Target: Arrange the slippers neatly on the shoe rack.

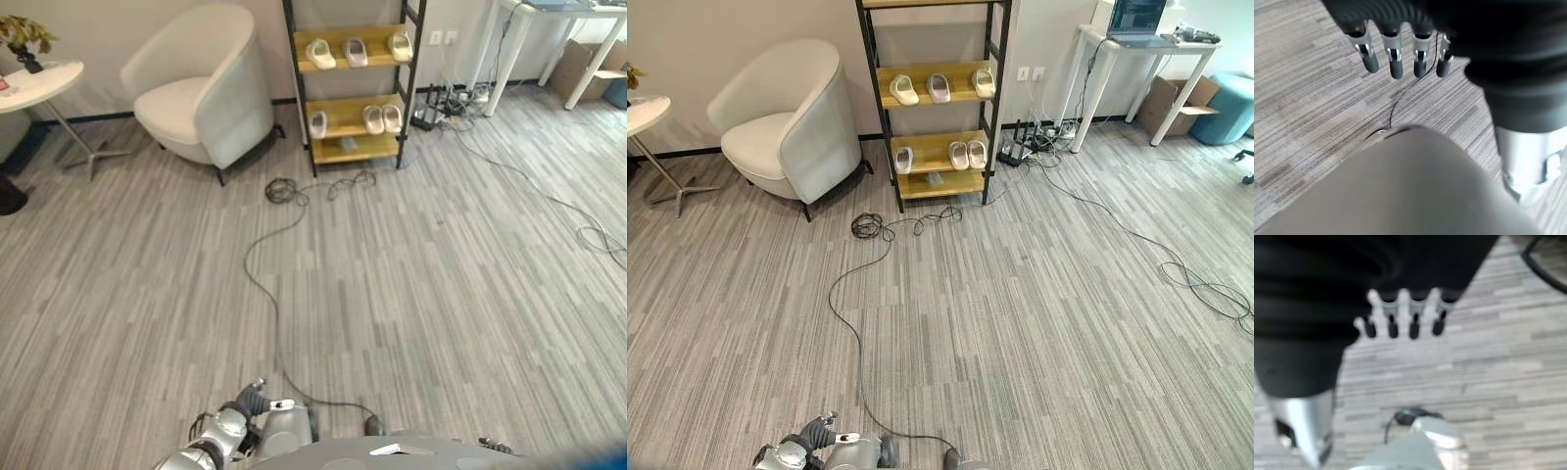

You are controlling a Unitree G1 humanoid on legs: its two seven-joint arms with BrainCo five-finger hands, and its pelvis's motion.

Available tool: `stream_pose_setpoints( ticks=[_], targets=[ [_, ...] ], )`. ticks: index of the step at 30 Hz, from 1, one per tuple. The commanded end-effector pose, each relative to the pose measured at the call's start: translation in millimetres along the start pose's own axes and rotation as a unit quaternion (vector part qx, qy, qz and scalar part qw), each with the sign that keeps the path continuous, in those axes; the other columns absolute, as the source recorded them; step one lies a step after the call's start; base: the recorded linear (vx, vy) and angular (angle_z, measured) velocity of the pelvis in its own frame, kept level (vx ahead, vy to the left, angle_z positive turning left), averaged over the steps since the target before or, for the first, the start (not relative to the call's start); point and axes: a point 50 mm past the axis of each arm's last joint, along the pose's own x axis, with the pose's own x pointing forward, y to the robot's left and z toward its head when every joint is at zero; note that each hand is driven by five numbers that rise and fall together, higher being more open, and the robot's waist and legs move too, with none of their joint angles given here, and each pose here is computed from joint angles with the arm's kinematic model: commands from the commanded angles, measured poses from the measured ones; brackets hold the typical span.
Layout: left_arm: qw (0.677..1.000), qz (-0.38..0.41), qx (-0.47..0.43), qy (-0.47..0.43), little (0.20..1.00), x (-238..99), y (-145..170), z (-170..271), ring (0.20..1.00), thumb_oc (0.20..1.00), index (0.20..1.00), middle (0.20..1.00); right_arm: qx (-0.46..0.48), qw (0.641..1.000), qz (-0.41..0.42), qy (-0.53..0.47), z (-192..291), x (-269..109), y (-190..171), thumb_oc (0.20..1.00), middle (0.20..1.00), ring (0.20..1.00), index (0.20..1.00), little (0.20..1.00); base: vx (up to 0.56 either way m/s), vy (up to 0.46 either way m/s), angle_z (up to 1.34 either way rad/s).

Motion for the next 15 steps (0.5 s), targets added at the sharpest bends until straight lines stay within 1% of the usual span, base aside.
stream_pose_setpoints(
  ticks=[1,4,7,10,15],
  targets=[
    [1.0,-0.011,0.013,-0.022,1.0,0.6,-12.5,9.5,1.0,1.0,1.0,1.0,-0.016,1.0,-0.007,-0.018,7.1,-0.1,-6.9,1.0,1.0,1.0,1.0,1.0,0.27,-0.05,-0.26],
    [1.0,-0.008,0.014,-0.022,1.0,0.3,-10.8,8.2,1.0,1.0,1.0,1.0,-0.017,1.0,-0.003,-0.02,8.6,0.2,-3.8,1.0,1.0,1.0,1.0,1.0,0.28,-0.001,-0.37],
    [1.0,-0.007,0.007,-0.001,1.0,-2.1,-10.9,-4.7,1.0,1.0,1.0,1.0,-0.024,1.0,0.006,-0.011,3.7,0.3,4.3,1.0,1.0,1.0,1.0,1.0,0.3,0.051,-0.7],
    [1.0,-0.001,0.009,0.022,1.0,-5.0,-5.9,-19.1,1.0,1.0,1.0,1.0,-0.038,0.999,0.021,-0.01,0.8,0.2,13.6,1.0,1.0,1.0,1.0,1.0,0.46,0.11,-0.65],
    [1.0,0.002,0.01,0.02,1.0,-4.7,-2.4,-18.2,1.0,1.0,1.0,1.0,-0.055,0.998,0.034,-0.026,10.1,0.8,21.6,1.0,1.0,1.0,1.0,1.0,0.28,0.11,-0.32]
  ],
)
